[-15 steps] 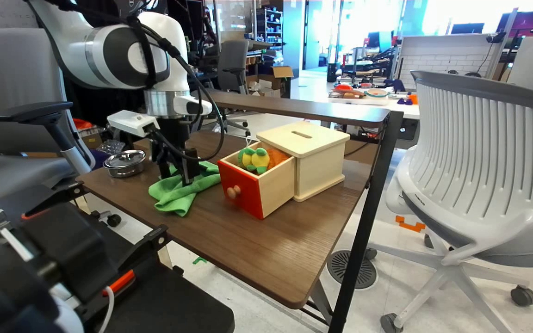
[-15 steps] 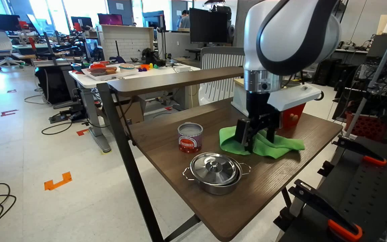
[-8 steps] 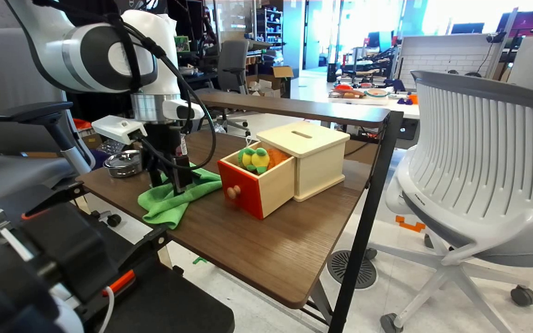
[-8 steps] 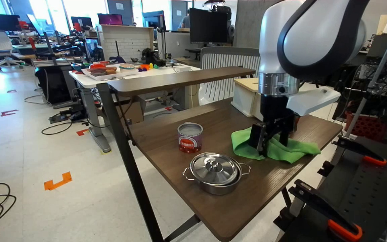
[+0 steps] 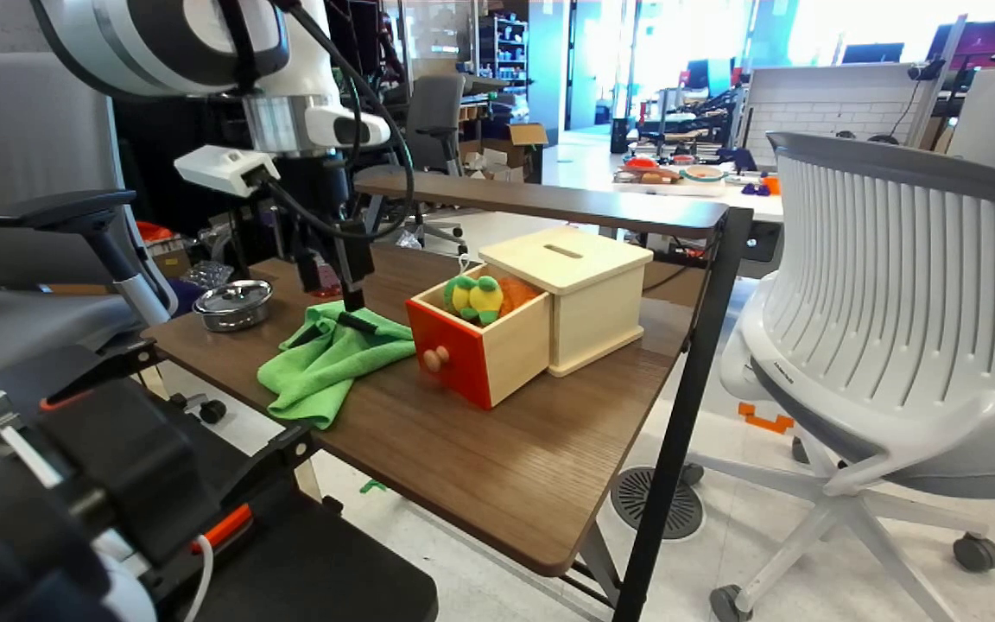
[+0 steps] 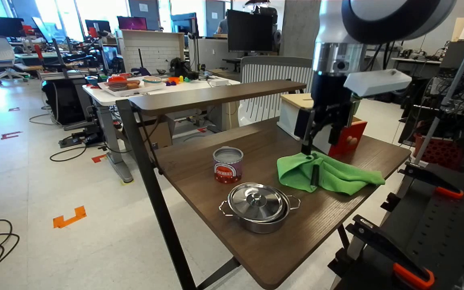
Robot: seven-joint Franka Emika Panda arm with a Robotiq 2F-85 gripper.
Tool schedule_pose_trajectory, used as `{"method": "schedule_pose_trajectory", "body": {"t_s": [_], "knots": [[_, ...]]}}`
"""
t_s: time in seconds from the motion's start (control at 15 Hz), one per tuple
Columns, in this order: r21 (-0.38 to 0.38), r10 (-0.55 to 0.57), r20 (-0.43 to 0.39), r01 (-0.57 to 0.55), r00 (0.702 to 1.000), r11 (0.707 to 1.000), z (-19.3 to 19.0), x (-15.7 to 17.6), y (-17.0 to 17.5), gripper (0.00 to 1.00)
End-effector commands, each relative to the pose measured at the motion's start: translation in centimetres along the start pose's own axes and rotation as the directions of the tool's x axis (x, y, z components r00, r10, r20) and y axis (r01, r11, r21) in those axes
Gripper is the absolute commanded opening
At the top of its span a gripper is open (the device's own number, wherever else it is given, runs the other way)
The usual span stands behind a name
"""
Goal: Move the green cloth closer to the edge of the table
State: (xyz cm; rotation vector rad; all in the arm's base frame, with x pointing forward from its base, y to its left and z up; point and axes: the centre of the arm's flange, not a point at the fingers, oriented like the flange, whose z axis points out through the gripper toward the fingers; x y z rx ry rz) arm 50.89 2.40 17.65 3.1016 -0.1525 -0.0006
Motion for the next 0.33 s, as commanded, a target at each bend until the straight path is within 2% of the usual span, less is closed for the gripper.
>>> {"method": "schedule_pose_trajectory", "body": {"t_s": [0.0, 0.07, 0.13, 0.27], "knots": [[0.033, -0.026, -0.034, 0.027, 0.999, 0.999, -5.9, -1.6, 0.8, 1.00], [0.022, -0.058, -0.011, 0.059, 0.998, 0.998, -6.5, -1.8, 1.1, 1.00], [0.014, -0.021, -0.032, 0.021, 0.999, 1.000, -3.9, -0.2, 0.3, 1.00], [0.014, -0.040, -0.022, 0.040, 0.999, 0.999, -5.4, -0.9, 0.7, 1.00]]}}
